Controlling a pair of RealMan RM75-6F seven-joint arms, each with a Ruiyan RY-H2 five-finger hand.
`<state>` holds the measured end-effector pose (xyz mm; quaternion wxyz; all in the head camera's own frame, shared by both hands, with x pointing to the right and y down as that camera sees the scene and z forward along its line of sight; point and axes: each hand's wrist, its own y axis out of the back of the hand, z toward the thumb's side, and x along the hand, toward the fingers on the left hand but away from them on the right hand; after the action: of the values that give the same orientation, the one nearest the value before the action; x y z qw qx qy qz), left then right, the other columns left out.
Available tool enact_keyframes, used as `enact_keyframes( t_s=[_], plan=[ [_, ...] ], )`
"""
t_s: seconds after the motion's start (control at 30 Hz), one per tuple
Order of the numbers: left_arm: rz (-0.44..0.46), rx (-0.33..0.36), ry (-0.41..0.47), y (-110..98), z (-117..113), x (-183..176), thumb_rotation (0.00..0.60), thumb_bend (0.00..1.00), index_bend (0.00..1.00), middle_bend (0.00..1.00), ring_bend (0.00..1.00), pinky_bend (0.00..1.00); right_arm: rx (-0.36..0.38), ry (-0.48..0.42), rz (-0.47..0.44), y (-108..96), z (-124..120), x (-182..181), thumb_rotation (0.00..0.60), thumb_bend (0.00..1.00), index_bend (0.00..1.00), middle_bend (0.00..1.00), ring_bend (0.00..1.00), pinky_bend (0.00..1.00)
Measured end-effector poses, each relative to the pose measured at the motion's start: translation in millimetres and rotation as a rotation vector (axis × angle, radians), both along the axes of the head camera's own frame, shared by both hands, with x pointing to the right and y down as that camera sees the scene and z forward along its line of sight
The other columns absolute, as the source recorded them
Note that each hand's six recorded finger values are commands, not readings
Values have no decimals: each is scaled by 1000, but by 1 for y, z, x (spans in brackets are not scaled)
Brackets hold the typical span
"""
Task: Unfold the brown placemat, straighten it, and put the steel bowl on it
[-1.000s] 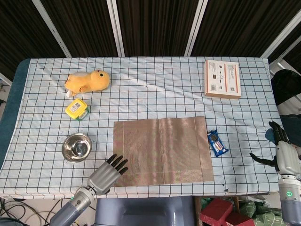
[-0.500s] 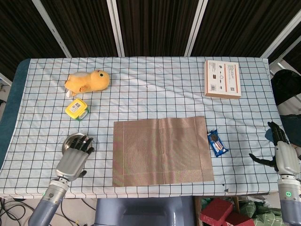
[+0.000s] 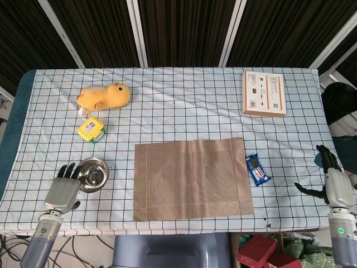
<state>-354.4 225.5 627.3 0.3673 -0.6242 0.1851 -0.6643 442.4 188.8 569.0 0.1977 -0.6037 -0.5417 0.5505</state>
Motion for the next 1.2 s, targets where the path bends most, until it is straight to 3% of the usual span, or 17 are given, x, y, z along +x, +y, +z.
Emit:
enact_keyframes(
  t_s=[0.63,0.97,1.2],
  plan=[
    [-11,5,19,-20,49,24,600,279,516,166,28,91,1,-6,8,-1,0,2,600,64,0,0,0,157],
    [2,3,29,-22,57,32,600,465,608,205,49,101,1,-8,10,-1,0,2,600,65,0,0,0,157],
    [0,15,41,-23,55,33,600,490,636,226,49,101,0,-10,10,-1,0,1,600,65,0,0,0,157]
  ],
)
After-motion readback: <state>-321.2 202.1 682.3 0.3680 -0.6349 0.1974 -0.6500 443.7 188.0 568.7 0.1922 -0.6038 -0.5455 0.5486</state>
